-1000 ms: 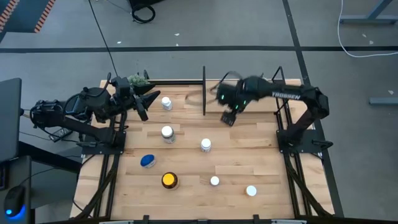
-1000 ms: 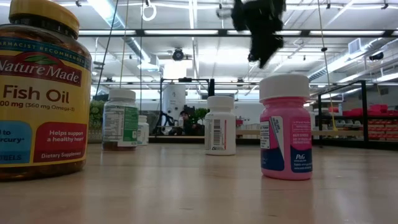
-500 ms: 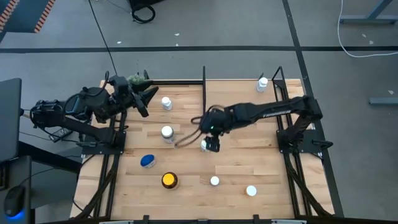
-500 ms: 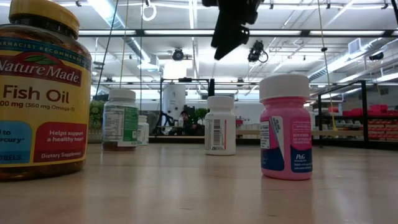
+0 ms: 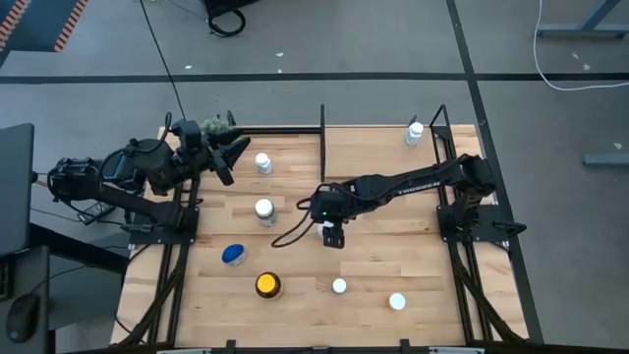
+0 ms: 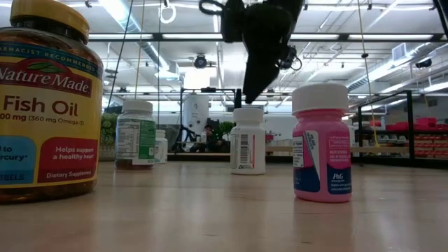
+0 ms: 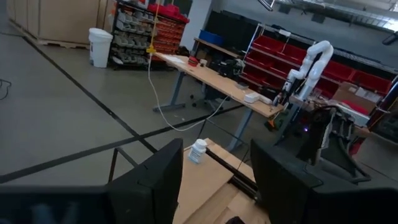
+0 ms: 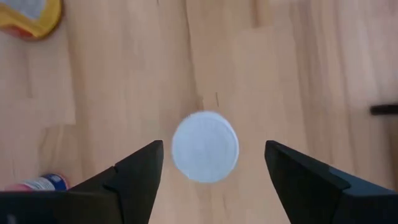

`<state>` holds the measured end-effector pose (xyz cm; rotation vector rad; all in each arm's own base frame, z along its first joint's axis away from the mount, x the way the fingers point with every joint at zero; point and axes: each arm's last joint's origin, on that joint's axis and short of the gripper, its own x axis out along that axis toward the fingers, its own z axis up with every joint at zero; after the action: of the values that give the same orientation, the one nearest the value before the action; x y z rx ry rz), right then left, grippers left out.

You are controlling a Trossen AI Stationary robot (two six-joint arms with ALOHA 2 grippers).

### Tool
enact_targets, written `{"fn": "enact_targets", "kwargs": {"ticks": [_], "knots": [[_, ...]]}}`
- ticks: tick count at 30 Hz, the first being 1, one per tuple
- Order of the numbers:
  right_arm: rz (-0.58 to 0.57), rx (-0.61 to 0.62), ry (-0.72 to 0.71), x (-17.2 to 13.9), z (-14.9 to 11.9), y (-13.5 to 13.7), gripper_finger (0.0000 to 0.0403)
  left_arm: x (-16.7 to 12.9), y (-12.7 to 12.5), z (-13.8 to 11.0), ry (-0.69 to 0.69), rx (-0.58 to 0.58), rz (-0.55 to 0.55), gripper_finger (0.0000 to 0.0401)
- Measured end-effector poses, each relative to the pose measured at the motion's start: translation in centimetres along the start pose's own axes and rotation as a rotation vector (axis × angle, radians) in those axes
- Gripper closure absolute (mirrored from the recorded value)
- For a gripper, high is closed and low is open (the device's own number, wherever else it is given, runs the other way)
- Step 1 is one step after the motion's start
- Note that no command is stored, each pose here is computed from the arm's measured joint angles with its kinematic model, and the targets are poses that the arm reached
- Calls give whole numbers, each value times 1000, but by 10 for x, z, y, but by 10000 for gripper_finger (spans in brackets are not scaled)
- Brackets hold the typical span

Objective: Pick and place medicine bottles onto shelf by color
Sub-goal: Put the white pill bottle on the shelf

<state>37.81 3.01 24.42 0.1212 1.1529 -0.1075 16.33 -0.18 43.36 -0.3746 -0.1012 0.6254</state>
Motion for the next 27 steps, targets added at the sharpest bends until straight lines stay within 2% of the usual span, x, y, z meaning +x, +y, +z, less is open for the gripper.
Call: {"fn": "enact_targets", "kwargs": {"ticks": [3,18,23,27], "knots": [[29,34,-4,4,-1,-3,113,0,0,0,0,0,0,202],[29,61,-64,8,1,0,113,0,0,0,4,-5,-8,196],[20,122,-20,21,-12,0,113,0,0,0,4,-1,-9,195],[8,124,-11,25,-16,0,113,0,0,0,4,1,-8,195]]}}
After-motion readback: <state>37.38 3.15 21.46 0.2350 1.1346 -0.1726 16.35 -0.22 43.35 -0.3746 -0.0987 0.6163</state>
